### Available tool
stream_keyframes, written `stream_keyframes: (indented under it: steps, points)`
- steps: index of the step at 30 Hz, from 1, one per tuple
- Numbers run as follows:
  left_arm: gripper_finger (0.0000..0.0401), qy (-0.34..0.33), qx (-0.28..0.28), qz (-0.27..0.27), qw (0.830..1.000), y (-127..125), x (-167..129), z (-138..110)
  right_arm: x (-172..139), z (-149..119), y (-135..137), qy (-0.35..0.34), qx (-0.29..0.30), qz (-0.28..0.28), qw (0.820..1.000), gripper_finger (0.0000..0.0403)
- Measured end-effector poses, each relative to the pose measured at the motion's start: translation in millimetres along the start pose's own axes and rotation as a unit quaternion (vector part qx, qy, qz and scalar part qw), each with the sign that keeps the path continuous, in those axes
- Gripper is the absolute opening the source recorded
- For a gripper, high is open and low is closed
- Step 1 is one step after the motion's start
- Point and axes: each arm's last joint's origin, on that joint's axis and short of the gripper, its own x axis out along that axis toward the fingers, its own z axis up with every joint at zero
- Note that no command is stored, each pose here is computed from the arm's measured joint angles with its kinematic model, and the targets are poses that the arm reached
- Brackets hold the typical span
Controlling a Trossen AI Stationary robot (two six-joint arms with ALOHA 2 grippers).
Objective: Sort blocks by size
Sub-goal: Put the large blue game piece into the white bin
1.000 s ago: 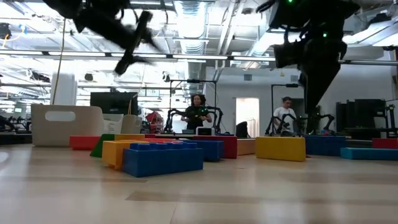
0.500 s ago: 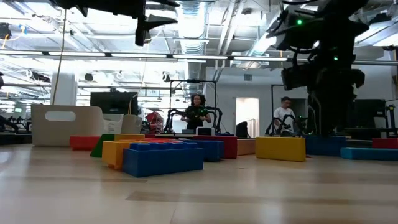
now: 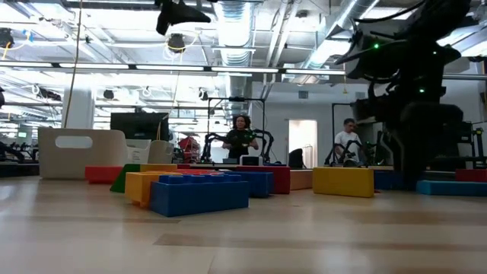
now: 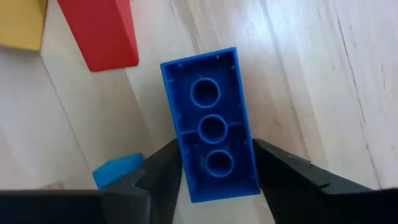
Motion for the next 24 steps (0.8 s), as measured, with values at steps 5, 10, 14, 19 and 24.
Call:
stream_keyframes:
  steps: [5, 10, 14, 19, 24]
  points:
    - [0.0210, 0.022, 0.004, -0.006, 1.000, -1, -1, -1, 0, 1, 0, -0.009, -0.021, 0.003, 1.000, 0.0173]
    - [0.0210, 0.104, 0.024, 0.009, 0.994, -1, 1, -20, -9, 12, -2, -0.018, -0.019, 0.008, 1.000, 0.0160]
    - [0.0210, 0.129, 0.044, -0.001, 0.991, -8, 7, -32, -43, 35, -4, -0.067, -0.033, 0.014, 0.997, 0.0160]
    - [0.0210, 0.140, 0.108, -0.024, 0.984, -18, 19, -43, -92, 69, -3, -0.165, -0.049, 0.024, 0.985, 0.0167]
    - [0.0210, 0.140, -0.002, -0.010, 0.990, -22, 41, -53, -130, 96, 1, -0.251, -0.056, 0.001, 0.966, 0.0167]
